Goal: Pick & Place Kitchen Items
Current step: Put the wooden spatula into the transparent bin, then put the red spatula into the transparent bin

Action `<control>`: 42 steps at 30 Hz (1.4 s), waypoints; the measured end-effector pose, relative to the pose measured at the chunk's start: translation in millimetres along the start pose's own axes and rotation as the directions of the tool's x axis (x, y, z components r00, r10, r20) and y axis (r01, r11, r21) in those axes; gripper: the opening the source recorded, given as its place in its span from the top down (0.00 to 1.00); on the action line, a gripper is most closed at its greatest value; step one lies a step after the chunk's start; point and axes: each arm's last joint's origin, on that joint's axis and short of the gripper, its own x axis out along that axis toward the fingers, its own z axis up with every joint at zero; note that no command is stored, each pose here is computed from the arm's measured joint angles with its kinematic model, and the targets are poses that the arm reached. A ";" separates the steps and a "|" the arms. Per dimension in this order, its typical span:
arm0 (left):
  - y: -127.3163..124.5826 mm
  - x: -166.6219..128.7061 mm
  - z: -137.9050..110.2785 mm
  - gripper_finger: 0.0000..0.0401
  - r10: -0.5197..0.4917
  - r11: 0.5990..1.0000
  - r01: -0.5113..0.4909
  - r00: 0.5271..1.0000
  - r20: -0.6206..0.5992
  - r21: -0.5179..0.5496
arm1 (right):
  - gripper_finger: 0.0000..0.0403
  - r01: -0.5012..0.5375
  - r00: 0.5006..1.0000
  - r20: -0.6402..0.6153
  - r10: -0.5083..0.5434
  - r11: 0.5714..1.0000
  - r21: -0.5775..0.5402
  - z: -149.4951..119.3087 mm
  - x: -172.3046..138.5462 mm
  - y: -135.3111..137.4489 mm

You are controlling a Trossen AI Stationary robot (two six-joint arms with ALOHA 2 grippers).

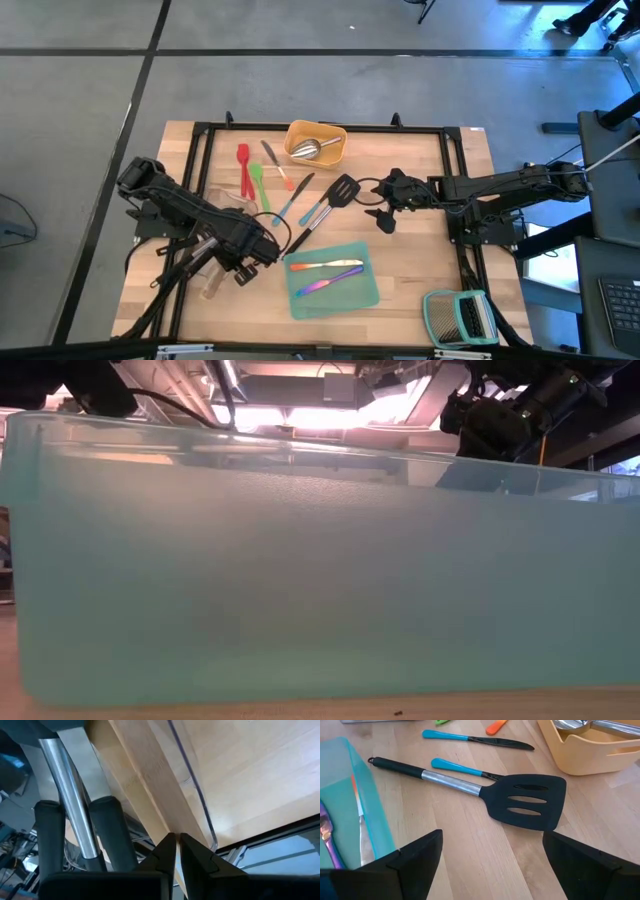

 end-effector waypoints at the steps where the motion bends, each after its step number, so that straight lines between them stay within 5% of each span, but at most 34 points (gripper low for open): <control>1: 0.1 0.4 0.1 0.95 0.000 1.000 0.000 1.000 -0.001 -0.002 | 0.14 0.000 1.000 -0.001 0.000 1.000 0.000 -0.1 0.0 0.0; 9: 0.3 1.7 -1.2 0.95 0.012 1.000 -0.012 1.000 0.002 -0.004 | 0.14 0.001 1.000 -0.007 -0.001 1.000 -0.001 -0.7 0.0 -0.2; 14: 6.6 -28.9 -9.2 0.95 0.084 0.996 -0.084 0.971 0.226 -0.012 | 0.14 0.001 1.000 -0.007 -0.001 1.000 -0.001 -0.6 0.0 -0.2; 18: 7.6 -66.6 -14.3 0.95 0.067 0.997 -0.078 0.828 0.557 -0.004 | 0.14 -0.001 1.000 -0.003 0.001 1.000 -0.008 -0.2 0.0 -0.1; 23: -0.5 -99.7 -11.6 0.95 0.043 0.994 -0.108 0.479 0.876 0.010 | 0.14 -0.002 1.000 0.006 0.003 0.998 -0.057 0.6 0.0 0.2; 26: -6.3 -108.5 -4.5 0.95 0.045 0.991 -0.132 0.316 0.948 -0.003 | 0.14 -0.005 1.000 0.029 0.007 0.996 -0.084 2.9 0.0 0.7; 32: -11.7 -97.5 14.7 0.95 0.139 0.978 -0.170 0.096 0.986 -0.121 | 0.14 -0.014 0.997 0.067 0.025 0.987 -0.162 6.2 -0.6 3.6; 36: -19.0 -69.8 37.0 0.96 0.137 0.969 -0.215 0.050 0.989 -0.123 | 0.14 -0.024 0.996 0.080 0.042 0.976 -0.215 6.9 -0.9 6.6; 42: -23.4 -42.7 84.4 0.99 -0.067 0.968 -0.236 0.105 0.992 0.090 | 0.14 -0.039 0.992 0.101 0.073 0.952 -0.303 7.9 8.8 14.7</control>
